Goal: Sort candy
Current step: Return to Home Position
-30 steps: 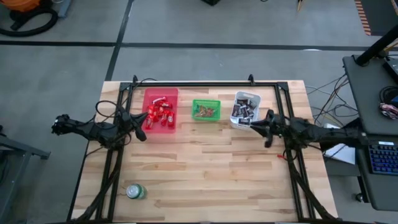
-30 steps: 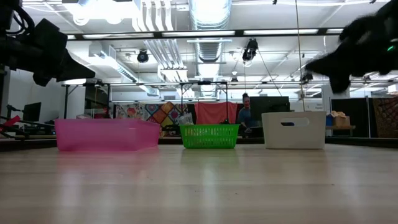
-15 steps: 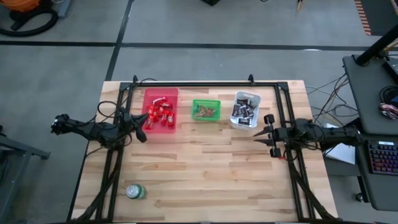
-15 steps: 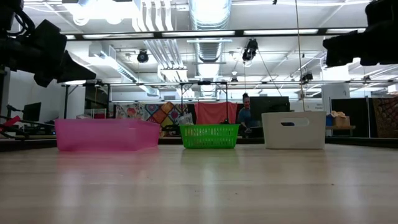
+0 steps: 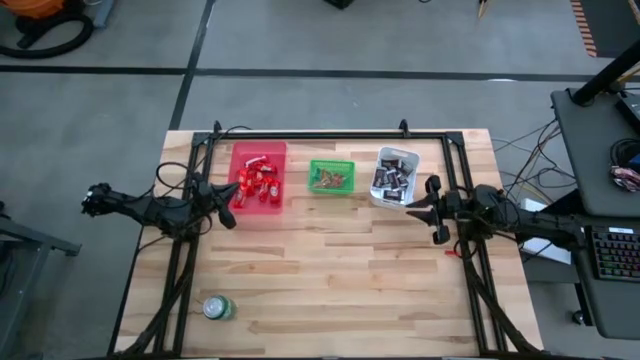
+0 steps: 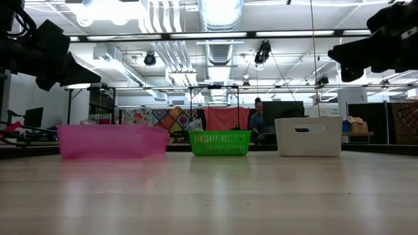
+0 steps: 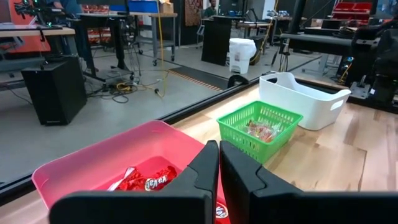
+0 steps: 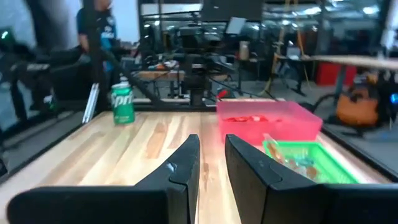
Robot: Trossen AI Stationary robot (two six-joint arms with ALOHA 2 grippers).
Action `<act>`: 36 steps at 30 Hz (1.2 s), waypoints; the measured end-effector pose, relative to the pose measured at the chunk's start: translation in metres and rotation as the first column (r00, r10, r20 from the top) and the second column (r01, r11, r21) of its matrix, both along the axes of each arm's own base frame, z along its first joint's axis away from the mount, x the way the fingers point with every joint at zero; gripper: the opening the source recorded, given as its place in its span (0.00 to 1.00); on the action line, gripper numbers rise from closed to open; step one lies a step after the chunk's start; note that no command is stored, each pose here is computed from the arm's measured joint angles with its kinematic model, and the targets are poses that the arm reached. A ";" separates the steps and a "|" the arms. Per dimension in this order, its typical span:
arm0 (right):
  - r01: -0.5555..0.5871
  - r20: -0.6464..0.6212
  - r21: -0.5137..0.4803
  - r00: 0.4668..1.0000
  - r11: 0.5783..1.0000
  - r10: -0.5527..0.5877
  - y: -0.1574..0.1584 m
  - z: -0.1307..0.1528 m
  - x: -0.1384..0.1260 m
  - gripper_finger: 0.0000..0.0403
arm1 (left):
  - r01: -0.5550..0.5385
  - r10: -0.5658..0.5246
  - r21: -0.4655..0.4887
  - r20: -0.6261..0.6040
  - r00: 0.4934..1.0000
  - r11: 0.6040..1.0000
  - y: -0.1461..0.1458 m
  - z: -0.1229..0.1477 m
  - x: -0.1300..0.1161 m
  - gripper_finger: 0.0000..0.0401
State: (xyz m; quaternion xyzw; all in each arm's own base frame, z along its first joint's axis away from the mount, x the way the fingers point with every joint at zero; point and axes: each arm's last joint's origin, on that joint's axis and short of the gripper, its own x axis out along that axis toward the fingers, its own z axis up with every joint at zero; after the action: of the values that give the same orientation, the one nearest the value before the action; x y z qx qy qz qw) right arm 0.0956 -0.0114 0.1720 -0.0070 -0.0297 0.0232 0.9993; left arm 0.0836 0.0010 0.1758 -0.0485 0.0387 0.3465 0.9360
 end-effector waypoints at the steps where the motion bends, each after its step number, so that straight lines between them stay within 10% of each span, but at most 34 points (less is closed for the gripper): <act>1: 0.008 -0.001 0.027 1.000 1.000 -0.008 -0.001 0.000 0.000 0.17 | 0.000 0.000 0.000 0.000 1.000 1.000 0.000 0.000 0.000 0.00; 36: 0.009 -0.014 0.148 1.000 0.989 -0.008 -0.002 -0.001 0.000 0.17 | 0.000 0.000 0.000 0.001 1.000 1.000 0.000 0.000 0.000 0.00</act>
State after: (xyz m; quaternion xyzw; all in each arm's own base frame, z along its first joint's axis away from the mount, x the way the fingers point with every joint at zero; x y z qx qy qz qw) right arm 0.0961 -0.0132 0.1712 0.0672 -0.0248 0.0167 0.9973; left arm 0.0835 0.0010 0.1758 -0.0486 0.0384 0.3467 0.9359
